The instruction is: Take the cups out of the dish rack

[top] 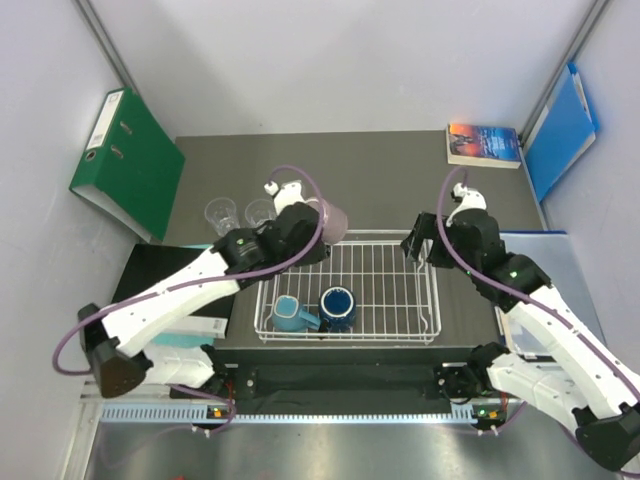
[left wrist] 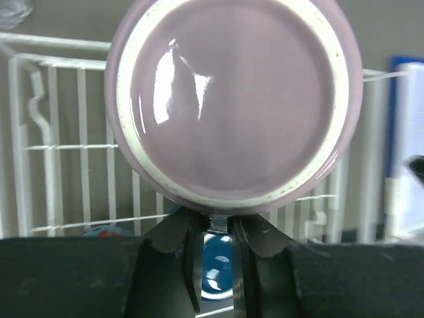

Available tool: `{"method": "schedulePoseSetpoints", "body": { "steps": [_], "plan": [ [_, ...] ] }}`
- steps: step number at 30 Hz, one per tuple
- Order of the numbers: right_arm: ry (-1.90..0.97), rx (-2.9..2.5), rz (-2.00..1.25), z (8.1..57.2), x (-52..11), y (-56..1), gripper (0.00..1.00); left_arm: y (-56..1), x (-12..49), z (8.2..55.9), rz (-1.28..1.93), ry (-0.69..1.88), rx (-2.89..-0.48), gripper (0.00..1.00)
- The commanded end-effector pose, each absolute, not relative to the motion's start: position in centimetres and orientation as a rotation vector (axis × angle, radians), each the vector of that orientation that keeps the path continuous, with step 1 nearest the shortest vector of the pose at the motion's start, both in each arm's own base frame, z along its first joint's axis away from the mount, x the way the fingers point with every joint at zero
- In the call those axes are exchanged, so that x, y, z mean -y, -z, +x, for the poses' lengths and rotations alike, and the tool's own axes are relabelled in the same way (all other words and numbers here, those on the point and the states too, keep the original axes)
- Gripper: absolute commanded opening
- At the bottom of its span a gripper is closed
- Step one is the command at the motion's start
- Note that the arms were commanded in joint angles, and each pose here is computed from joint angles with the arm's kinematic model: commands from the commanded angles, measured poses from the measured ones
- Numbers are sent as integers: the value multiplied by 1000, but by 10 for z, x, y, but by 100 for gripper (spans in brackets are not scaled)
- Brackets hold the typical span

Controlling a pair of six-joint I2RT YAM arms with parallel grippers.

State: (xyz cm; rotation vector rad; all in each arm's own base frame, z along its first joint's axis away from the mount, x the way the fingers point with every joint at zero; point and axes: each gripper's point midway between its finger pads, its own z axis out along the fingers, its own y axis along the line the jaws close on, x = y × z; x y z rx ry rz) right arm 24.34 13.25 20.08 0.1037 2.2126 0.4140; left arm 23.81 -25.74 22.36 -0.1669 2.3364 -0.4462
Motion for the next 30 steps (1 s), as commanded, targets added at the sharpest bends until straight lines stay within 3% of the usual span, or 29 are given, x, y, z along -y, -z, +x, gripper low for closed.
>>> {"method": "schedulePoseSetpoints", "body": {
  "steps": [1, 11, 20, 30],
  "plan": [
    [-651, -2012, 125, 251, -158, -268, 100, -293, 281, 247, -202, 841, -2073, 0],
    [-1275, -1724, 13, 218, -221, -342, 96, -336, 289, 231, -219, 1544, -1777, 0],
    [-1577, -1633, -28, 208, -250, -362, 82, -357, 304, 214, -77, 1826, -1686, 0],
    [-1539, -1598, -58, 218, -253, -376, 82, -342, 311, 202, 3, 1881, -1743, 0]
  ]
}}
